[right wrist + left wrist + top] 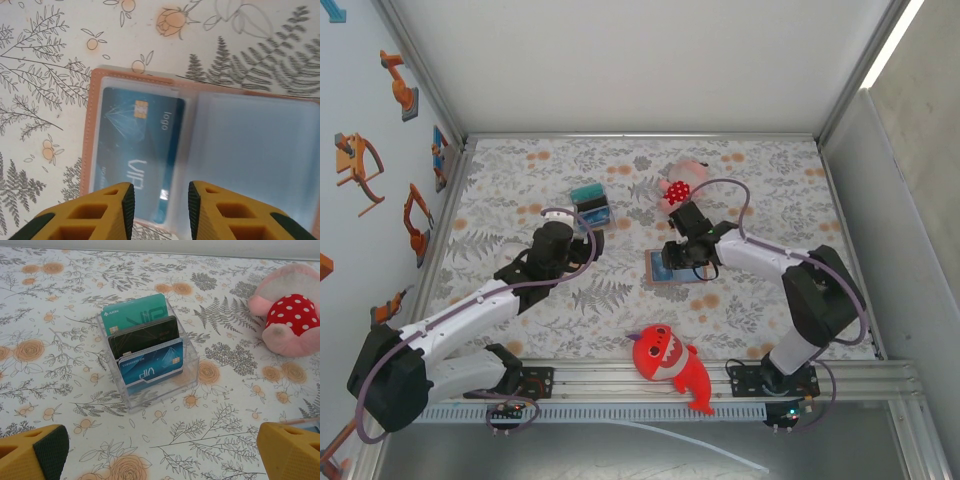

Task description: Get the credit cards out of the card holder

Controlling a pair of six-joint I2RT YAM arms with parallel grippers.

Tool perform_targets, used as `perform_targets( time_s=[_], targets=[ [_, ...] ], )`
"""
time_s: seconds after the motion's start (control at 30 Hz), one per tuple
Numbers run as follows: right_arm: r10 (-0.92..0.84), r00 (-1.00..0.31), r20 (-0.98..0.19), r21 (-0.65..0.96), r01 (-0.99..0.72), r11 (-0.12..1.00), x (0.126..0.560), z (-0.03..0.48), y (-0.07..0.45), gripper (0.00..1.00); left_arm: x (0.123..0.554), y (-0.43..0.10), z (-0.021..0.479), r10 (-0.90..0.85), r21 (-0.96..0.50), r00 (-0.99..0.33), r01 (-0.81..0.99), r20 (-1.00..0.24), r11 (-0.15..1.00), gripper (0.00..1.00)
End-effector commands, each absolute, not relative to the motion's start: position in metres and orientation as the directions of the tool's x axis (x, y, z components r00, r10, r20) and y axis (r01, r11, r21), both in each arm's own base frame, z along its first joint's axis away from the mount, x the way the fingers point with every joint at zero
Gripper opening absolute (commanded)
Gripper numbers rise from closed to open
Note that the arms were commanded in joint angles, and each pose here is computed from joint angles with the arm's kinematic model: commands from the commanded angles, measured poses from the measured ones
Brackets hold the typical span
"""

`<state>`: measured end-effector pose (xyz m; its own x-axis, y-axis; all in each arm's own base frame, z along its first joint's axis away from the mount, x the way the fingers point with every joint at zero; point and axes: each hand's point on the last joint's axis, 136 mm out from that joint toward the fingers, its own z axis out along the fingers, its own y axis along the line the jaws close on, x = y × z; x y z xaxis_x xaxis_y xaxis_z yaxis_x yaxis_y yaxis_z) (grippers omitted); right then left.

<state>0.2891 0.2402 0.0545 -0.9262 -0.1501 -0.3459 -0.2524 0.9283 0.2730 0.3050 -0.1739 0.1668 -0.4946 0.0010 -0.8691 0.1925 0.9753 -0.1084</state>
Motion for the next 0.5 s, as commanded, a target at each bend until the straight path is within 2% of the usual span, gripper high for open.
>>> perform_targets(
  time_s=[0.0,0.47],
  targets=[
    [-0.161,-0.924,-0.347,0.301,-0.272,0.914,0.294,0.056,0.256,0.36,0.308,-0.176,0.173,-0.004,-0.109,-0.476,0.194,-0.879,0.975,0.97],
    [-0.178,-0.948,-0.263,0.259,-0.247,0.934,0.287,0.027,0.252,0.4,0.309,-0.18,0.169,0.002,-0.111,-0.489,0.202,-0.872,0.973,0.97]
  ],
)
